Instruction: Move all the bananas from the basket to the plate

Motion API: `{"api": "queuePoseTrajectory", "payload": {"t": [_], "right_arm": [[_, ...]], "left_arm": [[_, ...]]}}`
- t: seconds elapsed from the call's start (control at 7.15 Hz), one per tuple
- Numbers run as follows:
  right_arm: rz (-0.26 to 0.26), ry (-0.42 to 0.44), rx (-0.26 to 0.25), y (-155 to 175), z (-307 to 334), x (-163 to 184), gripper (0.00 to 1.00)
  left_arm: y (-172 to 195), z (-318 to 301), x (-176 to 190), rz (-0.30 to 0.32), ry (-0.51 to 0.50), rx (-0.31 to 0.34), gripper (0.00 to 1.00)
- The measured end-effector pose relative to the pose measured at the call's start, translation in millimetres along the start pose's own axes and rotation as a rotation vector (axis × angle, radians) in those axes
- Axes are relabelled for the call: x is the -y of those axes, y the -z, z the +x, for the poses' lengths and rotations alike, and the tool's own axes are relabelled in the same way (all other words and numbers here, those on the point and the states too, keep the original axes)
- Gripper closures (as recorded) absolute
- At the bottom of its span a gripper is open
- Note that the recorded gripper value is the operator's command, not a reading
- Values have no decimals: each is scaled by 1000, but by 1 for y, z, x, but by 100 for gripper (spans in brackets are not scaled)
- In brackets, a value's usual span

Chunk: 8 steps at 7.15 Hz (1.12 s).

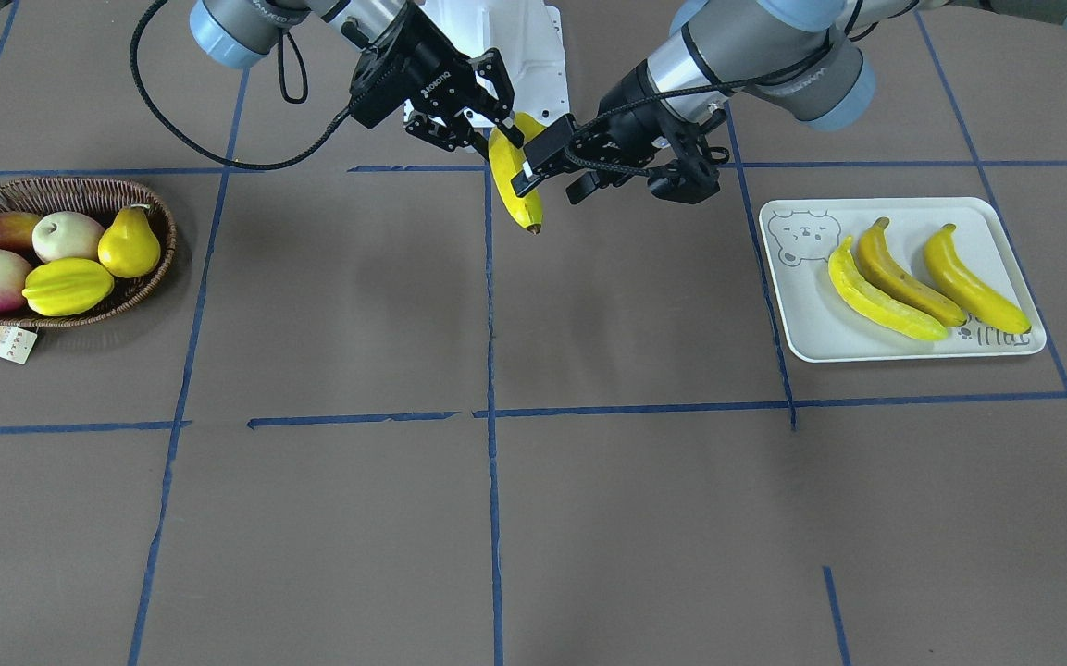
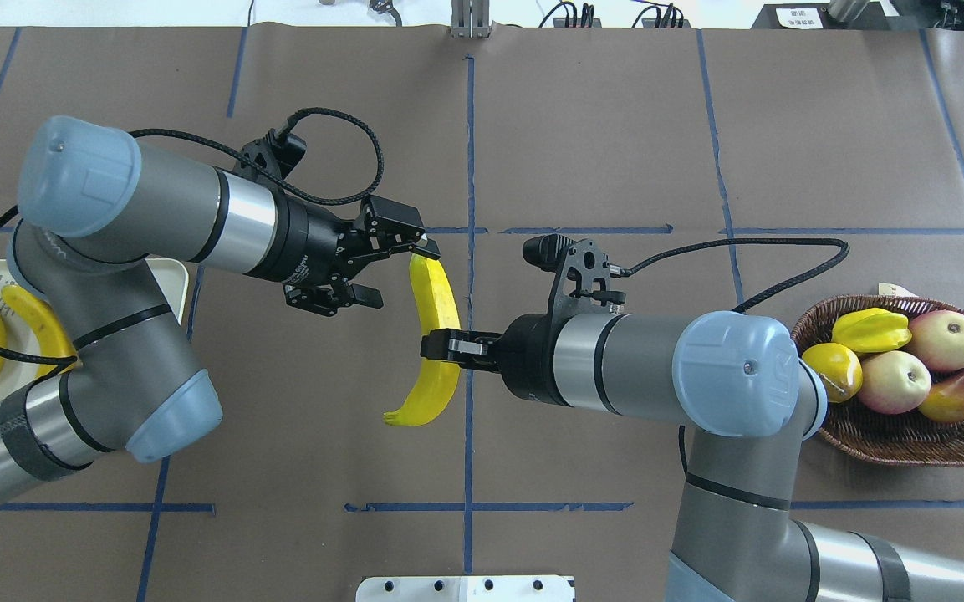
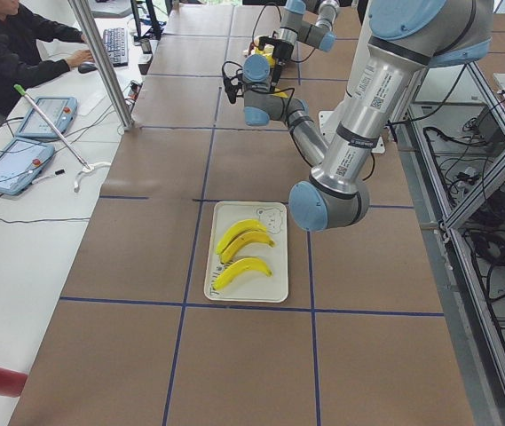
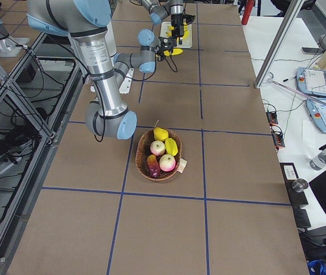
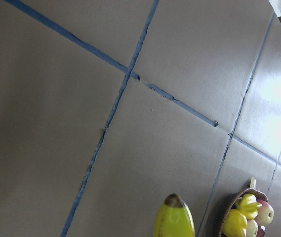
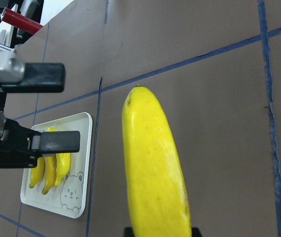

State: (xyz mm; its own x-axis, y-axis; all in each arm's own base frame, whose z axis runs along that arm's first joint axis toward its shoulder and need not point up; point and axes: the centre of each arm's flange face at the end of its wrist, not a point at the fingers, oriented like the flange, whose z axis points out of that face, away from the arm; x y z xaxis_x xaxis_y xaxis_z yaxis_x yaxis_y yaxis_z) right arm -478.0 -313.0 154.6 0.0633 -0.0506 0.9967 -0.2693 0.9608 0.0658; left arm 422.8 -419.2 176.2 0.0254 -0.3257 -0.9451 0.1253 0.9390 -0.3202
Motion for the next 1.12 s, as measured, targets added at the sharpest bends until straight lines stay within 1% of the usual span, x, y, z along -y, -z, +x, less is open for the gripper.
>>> {"api": "queuePoseTrajectory", "payload": {"t": [0.28, 0.42, 0.56, 0.7, 0.84, 0.98, 1.12], "right_arm": [[0, 0, -1, 0, 0, 0, 99], [1, 0, 0, 0, 0, 0, 99], [1, 0, 0, -1, 0, 0, 98], [1, 0, 0, -1, 0, 0, 98], [1, 1, 0, -1, 0, 0, 95], [1, 1, -1, -1, 0, 0, 27], [0, 1, 0, -1, 0, 0, 0]], "left_arm": [[-15, -3, -13, -12, -5, 5, 1], [-22, -5, -18, -20, -5, 10, 2], [-25, -4, -21, -25, -8, 8, 34], [-26, -3, -23, -27, -11, 3, 83], [-25, -2, -24, -30, -16, -5, 100], [-24, -3, -25, -34, -23, -16, 100], [-23, -3, -25, -36, -28, -23, 100]]}}
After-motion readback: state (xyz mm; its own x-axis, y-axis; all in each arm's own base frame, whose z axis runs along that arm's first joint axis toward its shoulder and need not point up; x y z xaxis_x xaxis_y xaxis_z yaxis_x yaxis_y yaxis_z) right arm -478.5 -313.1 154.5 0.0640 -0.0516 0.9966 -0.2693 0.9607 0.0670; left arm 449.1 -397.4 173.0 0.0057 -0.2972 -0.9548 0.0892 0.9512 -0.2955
